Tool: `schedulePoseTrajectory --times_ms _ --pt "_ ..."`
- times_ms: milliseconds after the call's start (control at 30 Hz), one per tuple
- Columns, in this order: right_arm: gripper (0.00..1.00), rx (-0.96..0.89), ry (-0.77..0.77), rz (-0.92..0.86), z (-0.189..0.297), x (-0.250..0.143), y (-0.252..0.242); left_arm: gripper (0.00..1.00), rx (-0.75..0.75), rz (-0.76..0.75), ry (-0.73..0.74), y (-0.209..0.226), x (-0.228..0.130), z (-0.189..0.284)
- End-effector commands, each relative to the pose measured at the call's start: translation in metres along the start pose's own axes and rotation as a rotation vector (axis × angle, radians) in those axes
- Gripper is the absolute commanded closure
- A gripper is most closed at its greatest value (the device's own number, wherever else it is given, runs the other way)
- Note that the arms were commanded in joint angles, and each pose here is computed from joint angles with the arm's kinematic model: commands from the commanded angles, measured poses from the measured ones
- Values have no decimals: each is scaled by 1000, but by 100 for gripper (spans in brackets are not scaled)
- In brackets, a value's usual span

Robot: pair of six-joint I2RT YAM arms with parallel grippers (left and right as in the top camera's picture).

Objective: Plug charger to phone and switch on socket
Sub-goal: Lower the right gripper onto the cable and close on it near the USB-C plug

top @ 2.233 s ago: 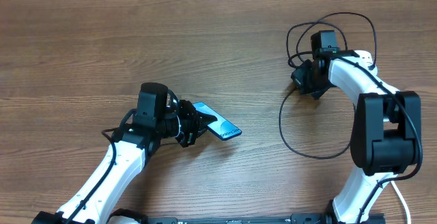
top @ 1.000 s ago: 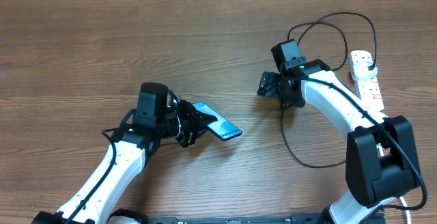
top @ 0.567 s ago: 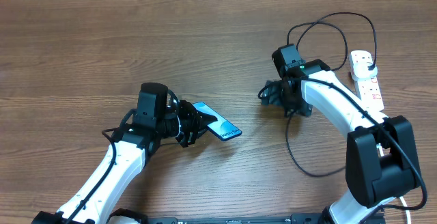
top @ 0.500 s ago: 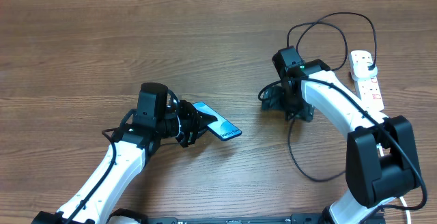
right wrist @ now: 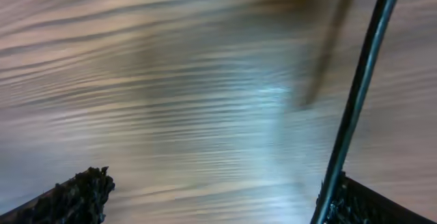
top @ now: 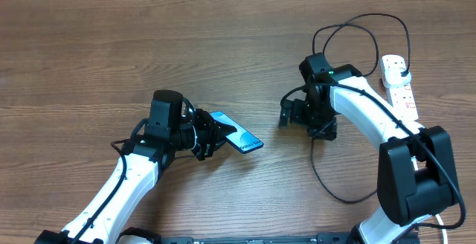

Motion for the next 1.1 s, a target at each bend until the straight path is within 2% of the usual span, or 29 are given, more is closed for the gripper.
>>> schedulePoseTrajectory --times_ms 0,67,167,267,333,400,467,567,633,867,967,1067 --pt "0 -249 -213 -104 8 23 -37 89 -32 -36 10 -10 -1 4" --pt "0 -311 -269 -165 12 27 -47 90 -32 -36 10 -10 -1 4" --pt "0 -281 -251 -162 11 26 -42 91 -32 -36 10 -10 -1 4" --pt "0 -170 -137 -33 4 15 -24 91 -31 -36 10 -10 -1 4" --pt "0 -30 -23 108 1 1 -4 91 -32 -36 10 -10 -1 4" --pt "0 37 10 172 1 -3 6 91 -32 -36 10 -10 -1 4" --pt "0 -51 -60 103 1 7 -6 91 -31 -36 10 -10 -2 4" --pt "0 -345 -256 -130 13 23 -50 91 -32 -36 10 -10 -2 4" --pt "0 -412 -309 -194 19 25 -61 90 -32 -36 10 -10 -1 4" --pt "0 -232 -358 -217 13 44 -33 91 -32 -36 10 -10 -2 4" --pt "0 -133 -331 -240 11 50 -22 91 -37 -36 26 -11 -4 4" --pt "6 -75 -295 -266 10 53 -21 92 -38 -37 29 -11 -4 4"
Point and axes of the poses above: each gripper's point midway between its finger pads, its own z axis back along the fingers, its own y axis along the line the jaws close on, x = y × z, the point moved 4 cm from there along z, back along the fingers, and after that the axes turned 12 degrees about -z, right-handed, at the moved point
